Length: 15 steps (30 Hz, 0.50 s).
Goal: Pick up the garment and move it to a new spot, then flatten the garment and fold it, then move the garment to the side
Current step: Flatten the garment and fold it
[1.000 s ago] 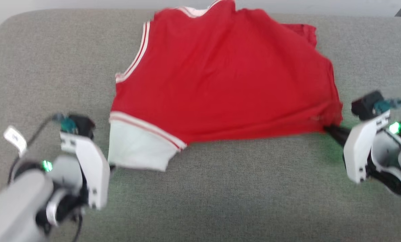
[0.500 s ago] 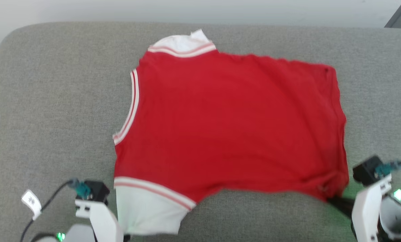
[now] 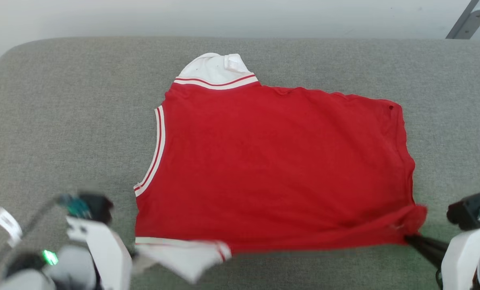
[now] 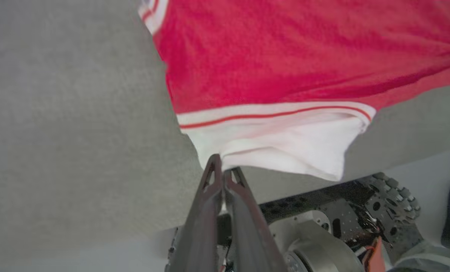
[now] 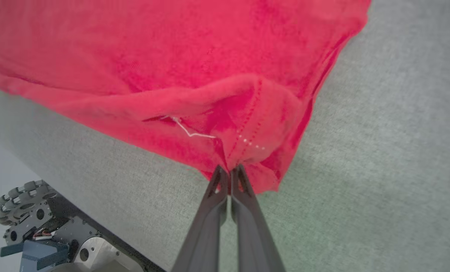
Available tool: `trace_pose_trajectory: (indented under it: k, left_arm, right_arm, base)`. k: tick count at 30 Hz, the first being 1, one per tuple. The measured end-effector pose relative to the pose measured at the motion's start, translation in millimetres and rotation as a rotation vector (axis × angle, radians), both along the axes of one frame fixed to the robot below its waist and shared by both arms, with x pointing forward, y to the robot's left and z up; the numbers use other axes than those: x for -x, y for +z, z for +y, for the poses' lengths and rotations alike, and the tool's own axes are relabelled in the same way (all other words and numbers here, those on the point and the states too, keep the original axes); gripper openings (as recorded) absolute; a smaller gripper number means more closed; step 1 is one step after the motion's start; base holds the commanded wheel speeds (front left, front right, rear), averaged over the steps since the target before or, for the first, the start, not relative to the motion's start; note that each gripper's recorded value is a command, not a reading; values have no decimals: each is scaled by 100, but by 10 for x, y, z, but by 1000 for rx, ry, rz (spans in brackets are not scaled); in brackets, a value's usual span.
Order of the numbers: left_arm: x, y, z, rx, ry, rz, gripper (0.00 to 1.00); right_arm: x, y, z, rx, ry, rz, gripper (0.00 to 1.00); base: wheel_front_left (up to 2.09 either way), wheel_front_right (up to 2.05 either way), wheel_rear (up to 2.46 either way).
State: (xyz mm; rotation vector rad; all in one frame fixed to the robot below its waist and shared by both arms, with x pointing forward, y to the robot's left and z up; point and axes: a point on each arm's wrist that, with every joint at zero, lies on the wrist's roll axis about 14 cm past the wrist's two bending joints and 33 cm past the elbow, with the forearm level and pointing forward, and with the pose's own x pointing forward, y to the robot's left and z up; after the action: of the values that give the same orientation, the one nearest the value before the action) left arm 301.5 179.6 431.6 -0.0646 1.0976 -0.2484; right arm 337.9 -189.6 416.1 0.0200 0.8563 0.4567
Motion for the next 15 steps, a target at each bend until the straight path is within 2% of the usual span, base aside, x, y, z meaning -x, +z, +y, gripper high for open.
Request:
trace_pose_trajectory:
  k: [8,12,15]
  left_arm:
    - [-924,663,84,-93,-110,-332,0]
    - [-1294,765,-18,-99,-168,-407,0]
    - [-1521,691,-92,-94,-192,-406,0]
  right_arm:
    - [-482,334,-9,18,-46,-151,0]
    - [-711,384,-67,69,-59,-187,0]
    - [-866,372,-24,62,-71,-193,0]
  base:
    - [0,0,0]
    - [0,0,0]
    - [0,0,0]
